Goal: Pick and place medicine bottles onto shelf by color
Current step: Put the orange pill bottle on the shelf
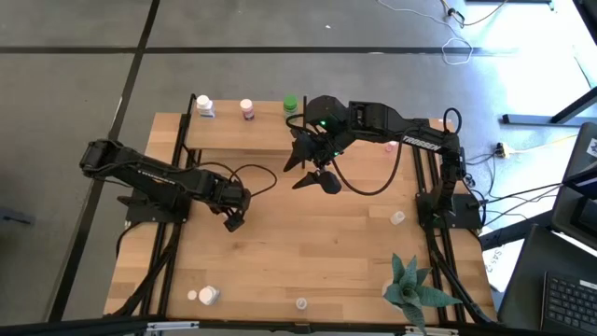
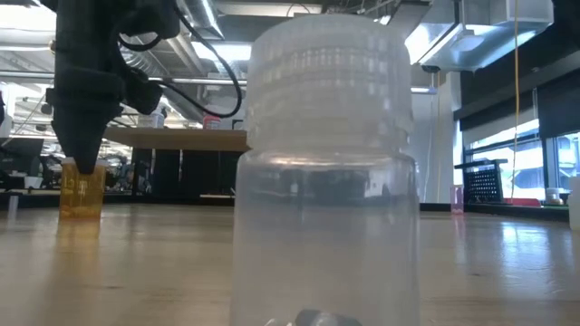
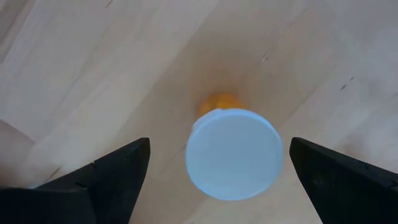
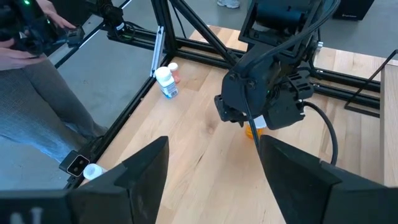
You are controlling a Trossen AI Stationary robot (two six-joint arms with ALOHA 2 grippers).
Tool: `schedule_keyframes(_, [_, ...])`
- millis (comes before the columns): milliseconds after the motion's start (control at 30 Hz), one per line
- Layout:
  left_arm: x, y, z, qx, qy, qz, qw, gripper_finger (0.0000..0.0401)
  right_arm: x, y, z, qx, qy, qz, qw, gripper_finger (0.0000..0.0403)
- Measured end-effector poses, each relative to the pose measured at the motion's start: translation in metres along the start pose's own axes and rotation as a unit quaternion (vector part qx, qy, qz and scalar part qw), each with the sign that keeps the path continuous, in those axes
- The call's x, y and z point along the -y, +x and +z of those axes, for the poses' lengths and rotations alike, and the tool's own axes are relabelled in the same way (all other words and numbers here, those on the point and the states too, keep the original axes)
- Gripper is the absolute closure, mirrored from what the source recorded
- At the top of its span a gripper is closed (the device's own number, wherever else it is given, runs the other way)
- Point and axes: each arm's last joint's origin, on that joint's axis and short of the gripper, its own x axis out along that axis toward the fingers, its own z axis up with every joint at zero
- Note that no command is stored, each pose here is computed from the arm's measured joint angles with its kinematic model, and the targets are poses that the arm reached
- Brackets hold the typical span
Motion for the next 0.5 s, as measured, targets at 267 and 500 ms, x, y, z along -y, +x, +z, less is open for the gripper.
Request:
schedule_keyframes(267, [0.0008, 0.0, 0.0006, 0.003, 0.0, -0.004, 1.0, 0.0021, 0.0, 0.0, 0.0, 0.0, 0.0, 0.0, 1.0, 0.015])
schedule_keyframes(500, [0.004, 0.0042, 0.0029, 0.006, -0.001, -0.007, 1.0, 0.0035, 0.0, 0.0, 0.0, 0.0, 0.0, 0.0, 1.0, 0.015])
